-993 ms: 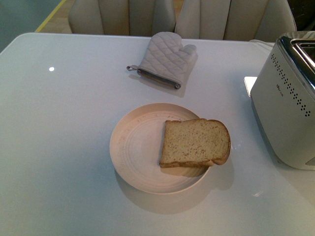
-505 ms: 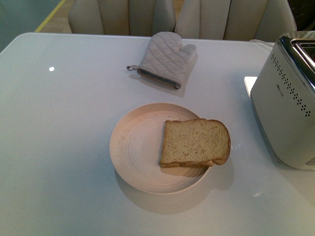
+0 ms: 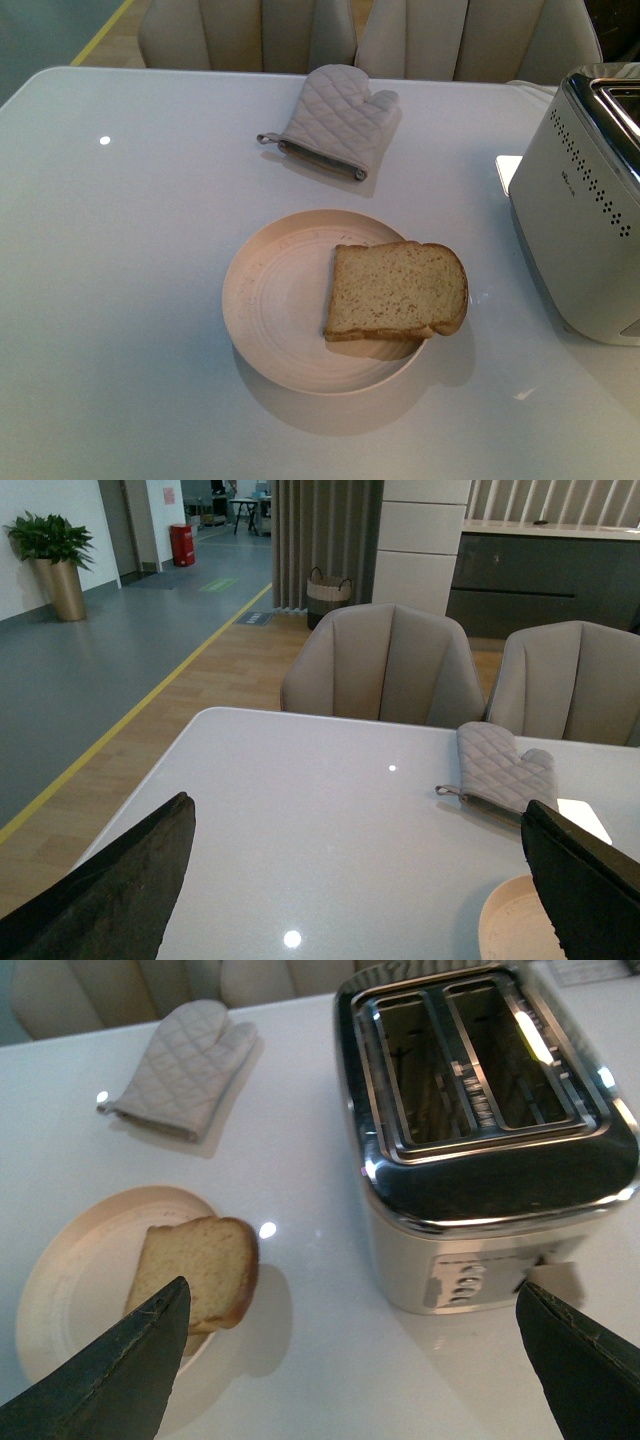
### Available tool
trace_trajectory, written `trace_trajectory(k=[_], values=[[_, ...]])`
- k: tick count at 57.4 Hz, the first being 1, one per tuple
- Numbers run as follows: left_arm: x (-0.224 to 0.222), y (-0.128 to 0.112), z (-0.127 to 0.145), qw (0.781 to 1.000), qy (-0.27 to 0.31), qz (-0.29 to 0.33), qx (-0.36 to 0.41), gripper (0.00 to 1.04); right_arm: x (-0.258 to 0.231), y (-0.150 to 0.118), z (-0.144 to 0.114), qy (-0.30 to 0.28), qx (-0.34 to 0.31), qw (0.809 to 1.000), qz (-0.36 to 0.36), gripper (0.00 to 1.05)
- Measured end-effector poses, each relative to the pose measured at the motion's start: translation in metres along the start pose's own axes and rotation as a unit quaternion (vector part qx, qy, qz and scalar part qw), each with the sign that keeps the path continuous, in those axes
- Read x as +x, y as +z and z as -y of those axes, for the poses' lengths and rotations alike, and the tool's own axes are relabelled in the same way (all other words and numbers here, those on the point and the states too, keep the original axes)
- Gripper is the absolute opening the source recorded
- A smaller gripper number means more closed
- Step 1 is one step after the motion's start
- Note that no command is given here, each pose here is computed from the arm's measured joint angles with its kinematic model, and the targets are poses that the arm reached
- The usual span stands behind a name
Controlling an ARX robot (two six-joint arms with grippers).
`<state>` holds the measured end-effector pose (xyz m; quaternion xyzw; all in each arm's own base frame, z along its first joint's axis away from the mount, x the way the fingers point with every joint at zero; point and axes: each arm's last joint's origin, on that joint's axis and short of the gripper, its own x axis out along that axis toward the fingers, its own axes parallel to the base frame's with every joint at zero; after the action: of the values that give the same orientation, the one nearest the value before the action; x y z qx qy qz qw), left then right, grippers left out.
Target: Put bread into toaster
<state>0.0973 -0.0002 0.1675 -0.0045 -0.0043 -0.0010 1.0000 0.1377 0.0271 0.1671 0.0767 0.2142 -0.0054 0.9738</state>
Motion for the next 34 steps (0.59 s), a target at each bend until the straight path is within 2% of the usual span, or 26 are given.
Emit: trace_trajectory(k=[8, 16, 22, 34], values=[[0.0, 0.0, 0.0, 1.0, 0.0, 0.0, 0.0, 0.97, 0.034, 0.011, -0.025, 0.052, 0.032, 0.996, -0.063, 0.96], [0.0, 0.0, 0.0, 1.0, 0.0, 0.0, 0.0, 0.97, 0.073, 0.008, -0.041, 0.051, 0.057, 0.991, -0.107, 0.96], [0.0, 0.0, 0.0, 1.0, 0.0, 0.0, 0.0, 0.97, 0.103, -0.001, -0.048, 0.043, 0.066, 0.987, -0.138, 0.96], [0.0, 0.0, 0.0, 1.0, 0.0, 0.0, 0.0, 0.97, 0.148, -0.031, -0.054, 0.055, 0.122, 0.967, -0.218, 0.96]])
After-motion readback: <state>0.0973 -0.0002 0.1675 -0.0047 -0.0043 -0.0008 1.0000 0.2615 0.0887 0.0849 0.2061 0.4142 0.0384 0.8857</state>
